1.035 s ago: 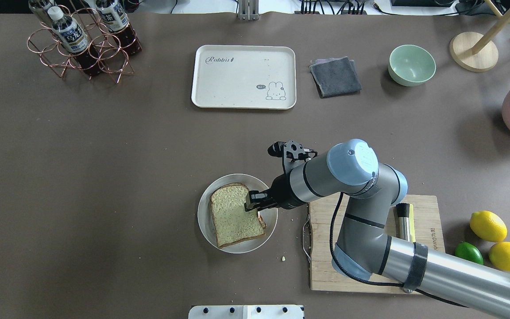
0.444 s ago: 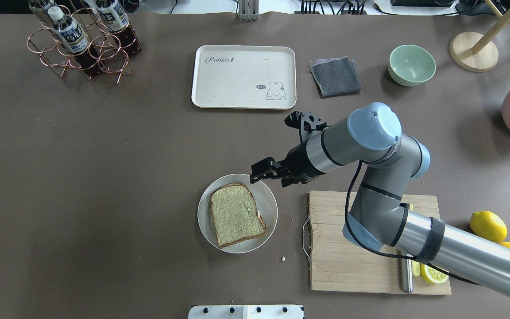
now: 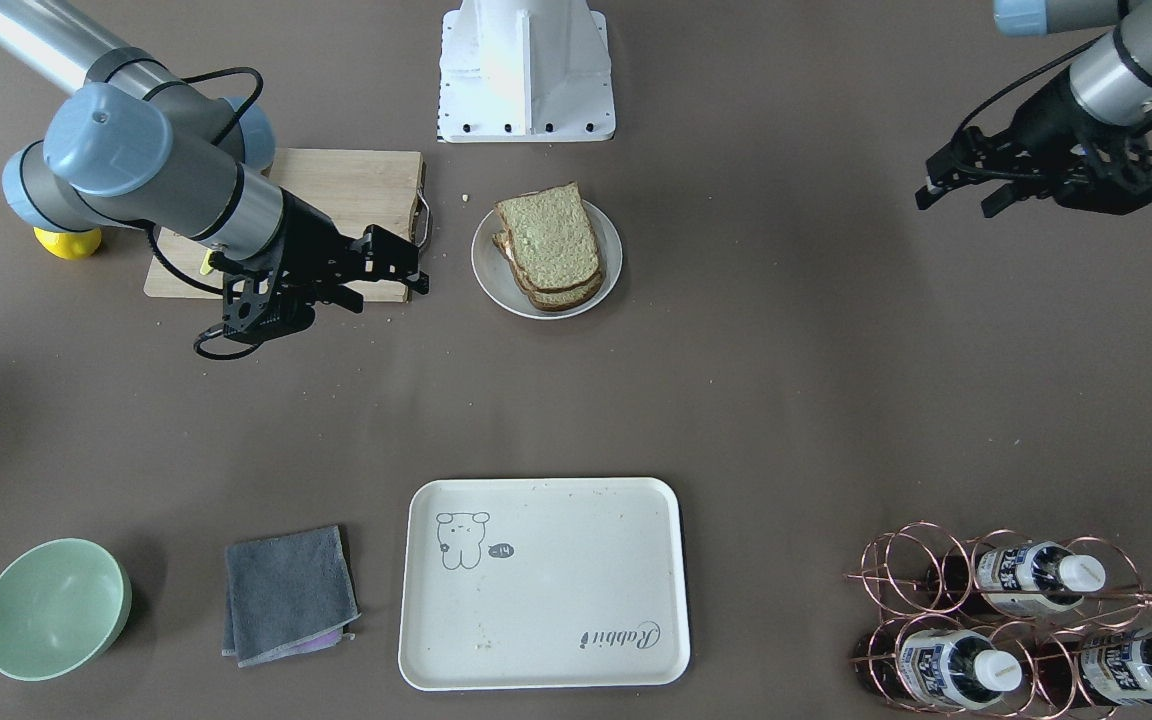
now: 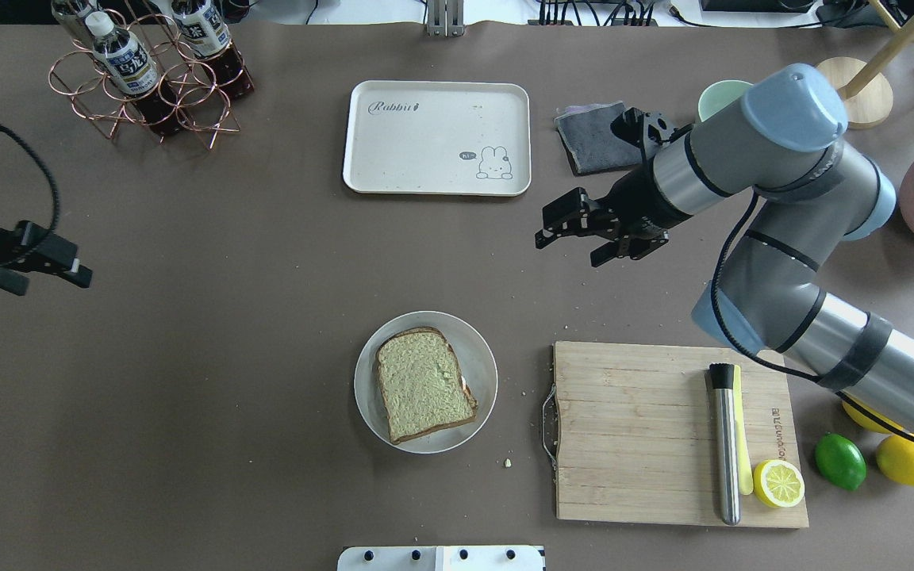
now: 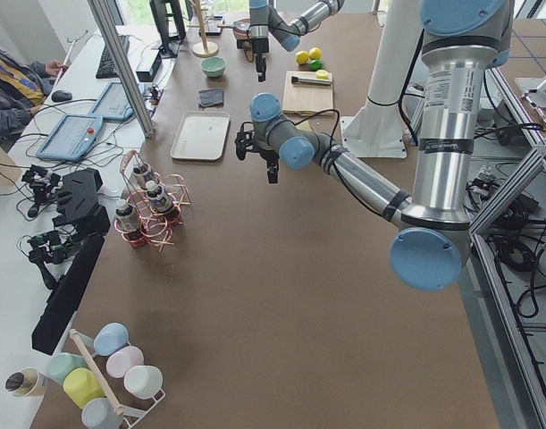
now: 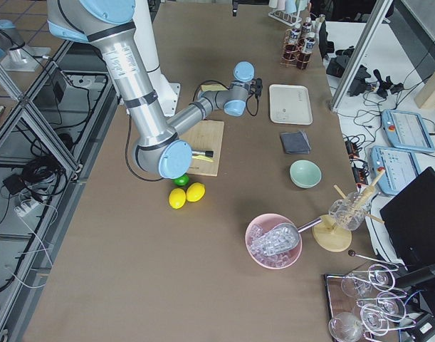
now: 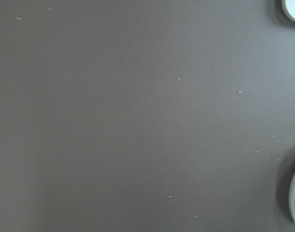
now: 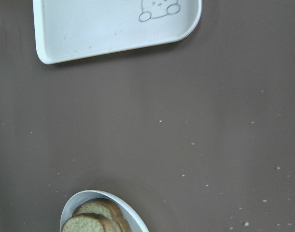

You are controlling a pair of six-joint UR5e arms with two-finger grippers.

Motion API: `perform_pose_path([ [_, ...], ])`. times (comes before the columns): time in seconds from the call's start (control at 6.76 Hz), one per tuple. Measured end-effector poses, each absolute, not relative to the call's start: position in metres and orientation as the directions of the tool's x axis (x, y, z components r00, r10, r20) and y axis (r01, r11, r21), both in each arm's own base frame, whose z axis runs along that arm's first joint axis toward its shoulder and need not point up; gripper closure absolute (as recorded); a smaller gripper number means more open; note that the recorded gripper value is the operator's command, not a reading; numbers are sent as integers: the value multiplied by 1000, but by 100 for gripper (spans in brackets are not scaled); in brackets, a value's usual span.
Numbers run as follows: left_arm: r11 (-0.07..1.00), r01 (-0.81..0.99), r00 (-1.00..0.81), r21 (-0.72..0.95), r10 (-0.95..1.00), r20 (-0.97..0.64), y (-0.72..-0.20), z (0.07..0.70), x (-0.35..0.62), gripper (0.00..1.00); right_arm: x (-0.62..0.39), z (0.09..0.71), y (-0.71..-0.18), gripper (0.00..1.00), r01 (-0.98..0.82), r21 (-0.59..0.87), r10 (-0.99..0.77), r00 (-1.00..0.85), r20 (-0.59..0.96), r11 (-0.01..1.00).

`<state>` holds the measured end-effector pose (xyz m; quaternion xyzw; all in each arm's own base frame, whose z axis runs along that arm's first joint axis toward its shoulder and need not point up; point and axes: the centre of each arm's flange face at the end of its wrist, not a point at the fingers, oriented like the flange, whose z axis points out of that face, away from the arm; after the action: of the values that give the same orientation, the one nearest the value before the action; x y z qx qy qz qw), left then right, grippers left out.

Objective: Make sandwich and place on tray
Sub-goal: 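Move the left gripper to the white plate's rim while the right arm withdraws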

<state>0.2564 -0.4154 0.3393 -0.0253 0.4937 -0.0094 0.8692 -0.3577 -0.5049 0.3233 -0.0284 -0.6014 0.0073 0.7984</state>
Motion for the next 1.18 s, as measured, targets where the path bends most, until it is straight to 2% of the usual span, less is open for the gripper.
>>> perform_pose_path([
  [0.15,998,30,522,-53,-61,-850,-405,313,301,3,-321,364,-512,0,24,-20,11,304,953,1000],
  [0.44,997,69,529,-46,-76,-845,-393,275,391,22,-268,427,-515,0,9,22,-24,355,935,1000],
  [0.74,999,16,534,-47,-48,-844,-375,262,463,36,-232,466,-513,0,-12,32,-24,389,921,999],
  [1.18,999,-22,541,-31,-14,-841,-346,275,513,38,-202,501,-504,0,-20,44,-32,421,907,999],
])
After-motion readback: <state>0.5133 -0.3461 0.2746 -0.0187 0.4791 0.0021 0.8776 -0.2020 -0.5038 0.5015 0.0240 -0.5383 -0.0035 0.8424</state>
